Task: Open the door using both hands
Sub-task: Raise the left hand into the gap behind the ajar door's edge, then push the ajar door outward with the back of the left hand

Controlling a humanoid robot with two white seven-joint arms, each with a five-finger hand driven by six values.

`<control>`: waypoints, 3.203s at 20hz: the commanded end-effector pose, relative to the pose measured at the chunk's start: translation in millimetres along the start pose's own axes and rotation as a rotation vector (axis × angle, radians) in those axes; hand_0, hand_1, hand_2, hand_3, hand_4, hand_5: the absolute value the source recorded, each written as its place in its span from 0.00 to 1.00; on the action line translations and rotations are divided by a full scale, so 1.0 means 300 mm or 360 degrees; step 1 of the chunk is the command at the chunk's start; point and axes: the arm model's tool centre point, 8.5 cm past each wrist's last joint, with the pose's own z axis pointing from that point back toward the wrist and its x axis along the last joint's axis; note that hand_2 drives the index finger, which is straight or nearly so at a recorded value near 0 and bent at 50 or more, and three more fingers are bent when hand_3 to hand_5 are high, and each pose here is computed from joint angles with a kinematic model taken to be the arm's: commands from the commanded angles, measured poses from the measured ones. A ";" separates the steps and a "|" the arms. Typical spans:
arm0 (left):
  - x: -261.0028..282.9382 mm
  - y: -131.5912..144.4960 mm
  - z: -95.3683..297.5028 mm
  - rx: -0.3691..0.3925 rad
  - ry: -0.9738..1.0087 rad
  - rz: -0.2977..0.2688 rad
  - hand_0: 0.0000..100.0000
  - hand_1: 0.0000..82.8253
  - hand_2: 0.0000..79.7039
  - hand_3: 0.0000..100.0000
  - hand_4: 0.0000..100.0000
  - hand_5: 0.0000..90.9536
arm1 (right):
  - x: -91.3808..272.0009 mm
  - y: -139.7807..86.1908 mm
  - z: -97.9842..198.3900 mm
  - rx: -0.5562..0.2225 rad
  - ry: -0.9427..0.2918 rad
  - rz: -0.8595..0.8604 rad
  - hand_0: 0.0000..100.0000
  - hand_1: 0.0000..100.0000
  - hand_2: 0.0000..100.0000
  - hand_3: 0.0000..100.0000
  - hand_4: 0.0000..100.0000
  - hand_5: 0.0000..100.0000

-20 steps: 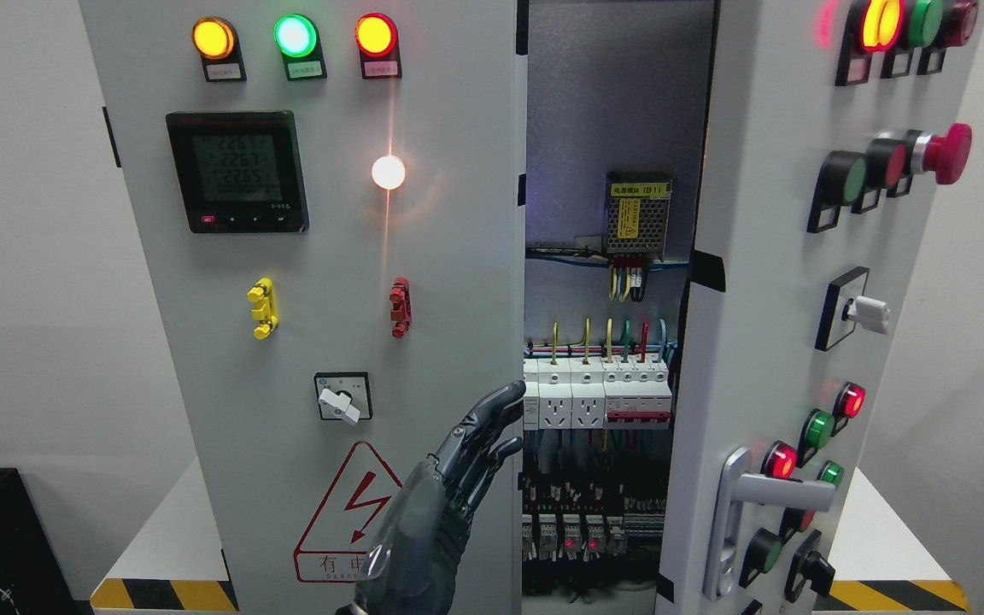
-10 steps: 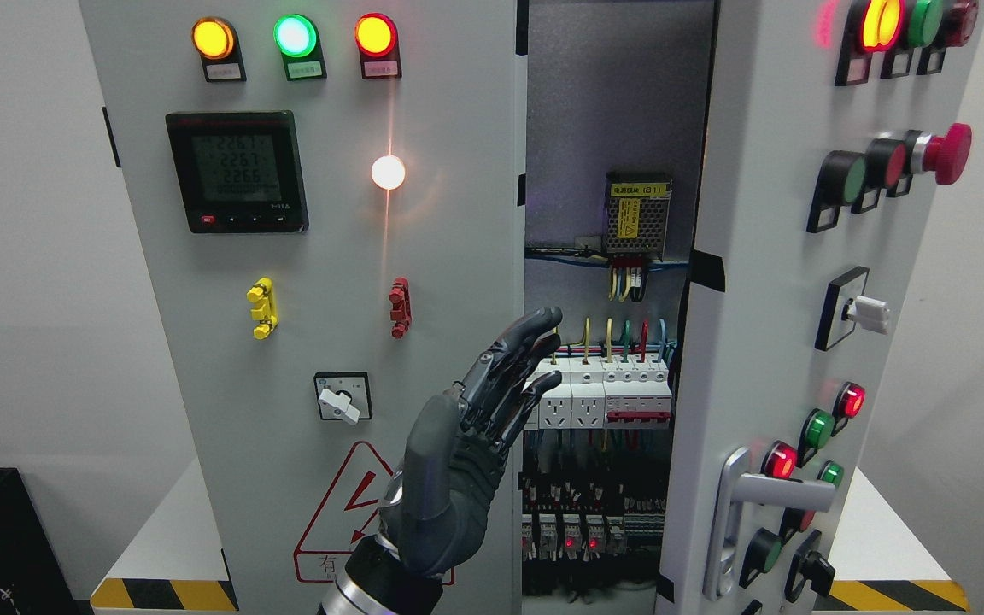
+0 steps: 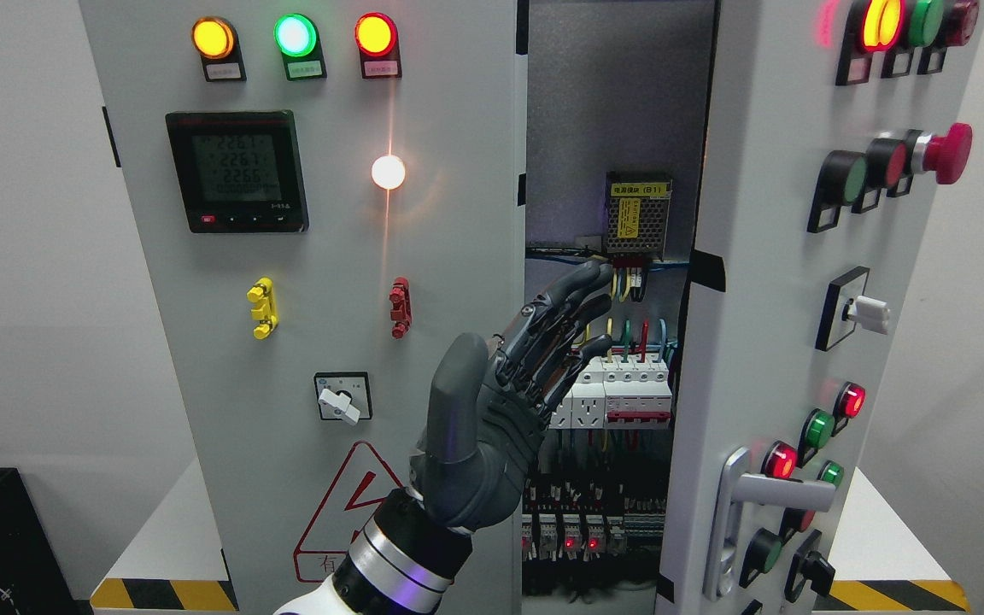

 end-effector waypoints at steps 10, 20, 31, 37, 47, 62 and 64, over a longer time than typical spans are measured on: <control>-0.078 -0.098 -0.079 -0.0234 0.0176 0.0114 0.00 0.00 0.00 0.00 0.00 0.00 | 0.000 0.000 0.000 0.0000 0.0000 0.0000 0.19 0.00 0.00 0.00 0.00 0.00; -0.056 -0.079 -0.077 -0.0305 0.0251 0.0144 0.00 0.00 0.00 0.00 0.00 0.00 | 0.000 0.000 0.000 0.0000 0.0000 0.0000 0.19 0.00 0.00 0.00 0.00 0.00; 0.011 -0.087 -0.062 -0.0411 0.0245 0.0034 0.00 0.00 0.00 0.00 0.00 0.00 | 0.000 0.000 0.000 0.0000 0.0000 0.0000 0.19 0.00 0.00 0.00 0.00 0.00; 0.052 -0.100 -0.094 -0.0469 0.0224 0.0001 0.00 0.00 0.00 0.00 0.00 0.00 | 0.000 0.000 0.000 0.0000 0.0000 0.0002 0.19 0.00 0.00 0.00 0.00 0.00; 0.009 -0.213 -0.124 -0.0589 0.0254 0.0092 0.00 0.00 0.00 0.00 0.00 0.00 | 0.000 0.000 0.000 0.0000 0.0000 0.0000 0.19 0.00 0.00 0.00 0.00 0.00; -0.045 -0.352 -0.156 -0.0702 0.0269 0.0228 0.00 0.00 0.00 0.00 0.00 0.00 | 0.000 0.000 0.000 0.0000 0.0000 0.0000 0.19 0.00 0.00 0.00 0.00 0.00; -0.045 -0.364 -0.178 -0.0710 0.0263 0.0234 0.00 0.00 0.00 0.00 0.00 0.00 | 0.000 0.003 0.000 0.0002 0.0000 0.0000 0.19 0.00 0.00 0.00 0.00 0.00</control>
